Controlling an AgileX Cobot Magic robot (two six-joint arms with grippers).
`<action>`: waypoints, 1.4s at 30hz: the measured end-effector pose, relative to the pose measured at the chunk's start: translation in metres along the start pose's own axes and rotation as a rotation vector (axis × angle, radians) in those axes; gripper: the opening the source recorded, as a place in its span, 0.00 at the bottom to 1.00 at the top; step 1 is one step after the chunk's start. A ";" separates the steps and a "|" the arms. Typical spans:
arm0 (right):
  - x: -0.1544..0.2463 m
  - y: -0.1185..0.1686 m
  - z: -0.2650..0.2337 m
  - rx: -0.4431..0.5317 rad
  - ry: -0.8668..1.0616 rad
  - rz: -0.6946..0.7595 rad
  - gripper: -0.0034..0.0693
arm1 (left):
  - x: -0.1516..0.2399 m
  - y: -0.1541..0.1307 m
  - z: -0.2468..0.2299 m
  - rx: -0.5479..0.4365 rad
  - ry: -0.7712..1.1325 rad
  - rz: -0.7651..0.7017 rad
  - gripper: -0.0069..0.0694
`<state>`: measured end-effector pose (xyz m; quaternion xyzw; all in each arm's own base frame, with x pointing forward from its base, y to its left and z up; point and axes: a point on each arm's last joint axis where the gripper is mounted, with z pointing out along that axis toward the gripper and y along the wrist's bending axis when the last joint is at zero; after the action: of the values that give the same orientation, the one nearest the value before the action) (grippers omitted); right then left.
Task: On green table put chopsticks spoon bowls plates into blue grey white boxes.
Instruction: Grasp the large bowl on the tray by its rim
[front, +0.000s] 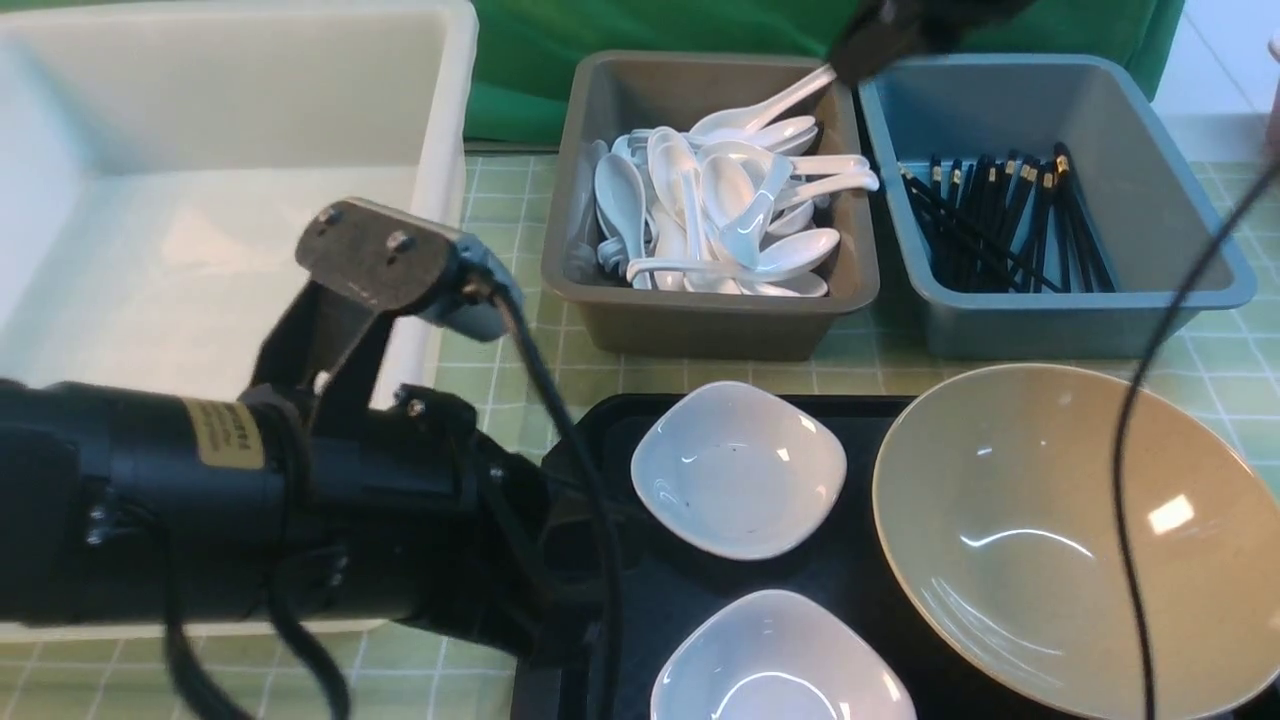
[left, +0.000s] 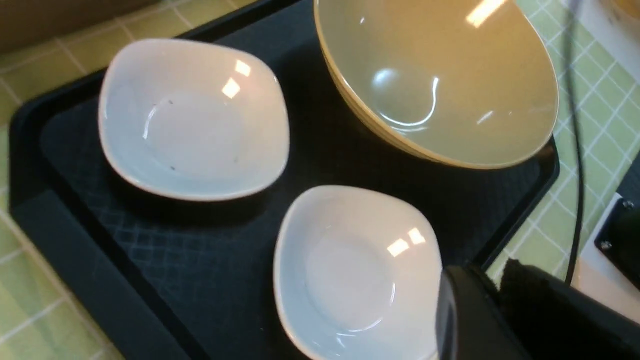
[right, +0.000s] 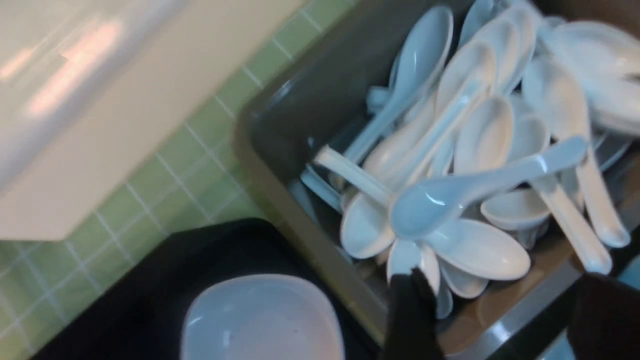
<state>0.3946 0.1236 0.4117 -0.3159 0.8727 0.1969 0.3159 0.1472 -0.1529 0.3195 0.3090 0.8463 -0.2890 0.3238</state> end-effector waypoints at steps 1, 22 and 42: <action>0.000 0.014 -0.017 -0.001 -0.018 -0.017 0.63 | -0.002 -0.003 0.004 0.016 0.021 0.011 0.26; 0.211 0.142 -0.108 0.021 -0.106 0.002 0.63 | -0.053 0.021 0.172 0.061 0.259 -0.291 0.84; 0.253 0.155 -0.133 0.137 -0.225 -0.060 0.63 | -0.060 0.065 0.247 0.134 0.373 -0.485 0.11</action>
<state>0.0809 0.0554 0.3589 -0.2953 0.8335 0.1614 0.4382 0.3205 -0.3014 0.1899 0.1666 0.9192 -0.3512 0.0635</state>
